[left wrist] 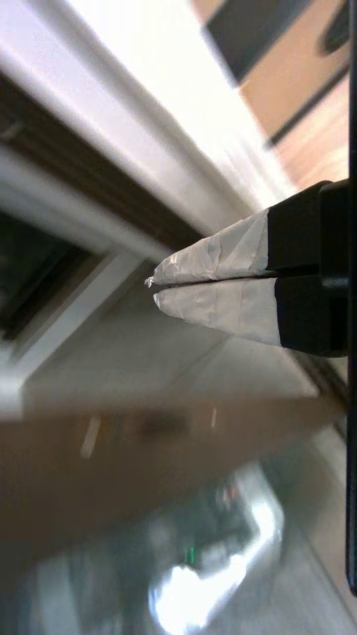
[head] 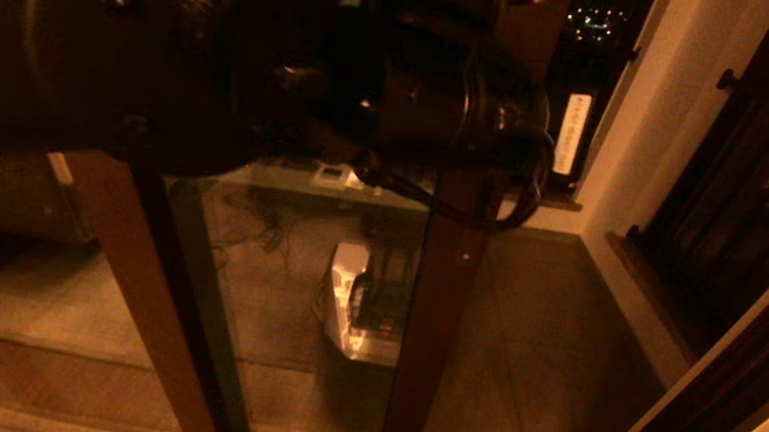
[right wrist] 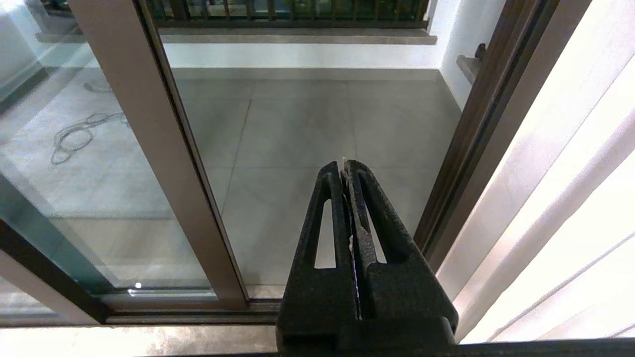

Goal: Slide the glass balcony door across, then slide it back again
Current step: Open the slid door

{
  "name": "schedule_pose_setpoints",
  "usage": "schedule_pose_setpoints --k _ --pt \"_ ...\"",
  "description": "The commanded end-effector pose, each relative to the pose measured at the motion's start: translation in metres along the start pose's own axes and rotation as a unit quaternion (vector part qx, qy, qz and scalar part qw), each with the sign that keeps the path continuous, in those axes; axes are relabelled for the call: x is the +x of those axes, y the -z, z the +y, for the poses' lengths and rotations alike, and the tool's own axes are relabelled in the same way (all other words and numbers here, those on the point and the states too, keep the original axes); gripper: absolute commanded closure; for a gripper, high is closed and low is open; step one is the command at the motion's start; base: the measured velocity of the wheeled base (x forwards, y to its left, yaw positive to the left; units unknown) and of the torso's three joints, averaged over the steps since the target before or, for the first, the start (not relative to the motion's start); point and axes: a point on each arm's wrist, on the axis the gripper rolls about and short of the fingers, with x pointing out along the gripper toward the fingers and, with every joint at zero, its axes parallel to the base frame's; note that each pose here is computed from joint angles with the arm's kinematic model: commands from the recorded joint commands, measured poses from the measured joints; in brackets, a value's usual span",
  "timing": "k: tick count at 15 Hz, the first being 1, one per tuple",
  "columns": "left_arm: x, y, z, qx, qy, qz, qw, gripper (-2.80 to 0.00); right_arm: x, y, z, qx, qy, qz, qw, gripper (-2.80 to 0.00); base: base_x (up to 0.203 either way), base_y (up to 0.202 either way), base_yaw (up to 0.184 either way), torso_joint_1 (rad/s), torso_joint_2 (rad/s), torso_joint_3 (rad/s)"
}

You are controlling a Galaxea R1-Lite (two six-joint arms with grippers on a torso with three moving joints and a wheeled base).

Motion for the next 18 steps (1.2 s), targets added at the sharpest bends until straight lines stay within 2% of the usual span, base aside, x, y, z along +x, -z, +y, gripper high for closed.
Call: schedule_pose_setpoints --k 1,4,9,11,13,15,18 --pt "0.026 0.023 -0.009 0.004 0.012 0.026 0.9996 0.00 0.000 0.000 0.000 0.000 0.000 0.001 1.000 0.00 0.000 0.000 0.000 0.000 0.00 0.000" --pt "0.066 0.043 -0.013 -0.001 0.023 -0.030 0.9993 0.00 0.000 0.000 0.000 0.000 0.000 0.001 1.000 0.00 0.000 0.000 0.000 0.000 0.00 0.000" --pt "0.094 0.068 -0.003 0.002 0.012 -0.016 0.9998 0.00 0.000 0.000 0.000 0.000 0.000 0.001 1.000 0.00 0.000 0.000 0.000 0.000 0.00 0.000" --pt "0.105 0.077 -0.001 0.001 0.010 -0.022 0.9997 0.00 0.000 0.000 0.000 0.000 0.000 0.001 1.000 0.00 0.000 0.000 0.000 0.000 0.00 0.000" --pt "0.115 0.082 0.011 -0.002 -0.002 -0.037 0.9993 0.00 0.000 0.000 0.000 0.000 0.000 0.001 1.000 0.00 0.000 0.000 0.000 0.000 0.00 0.000" --pt "0.120 0.084 0.027 -0.002 -0.016 -0.035 0.9992 0.00 0.000 0.000 0.000 0.000 0.000 0.001 1.000 0.00 0.000 0.000 0.000 0.000 0.00 0.000" --pt "0.128 0.086 0.049 0.007 -0.036 -0.045 0.9983 0.00 0.000 0.000 0.000 0.000 0.000 0.001 1.000 0.00 0.000 0.000 0.000 0.000 0.00 0.000"
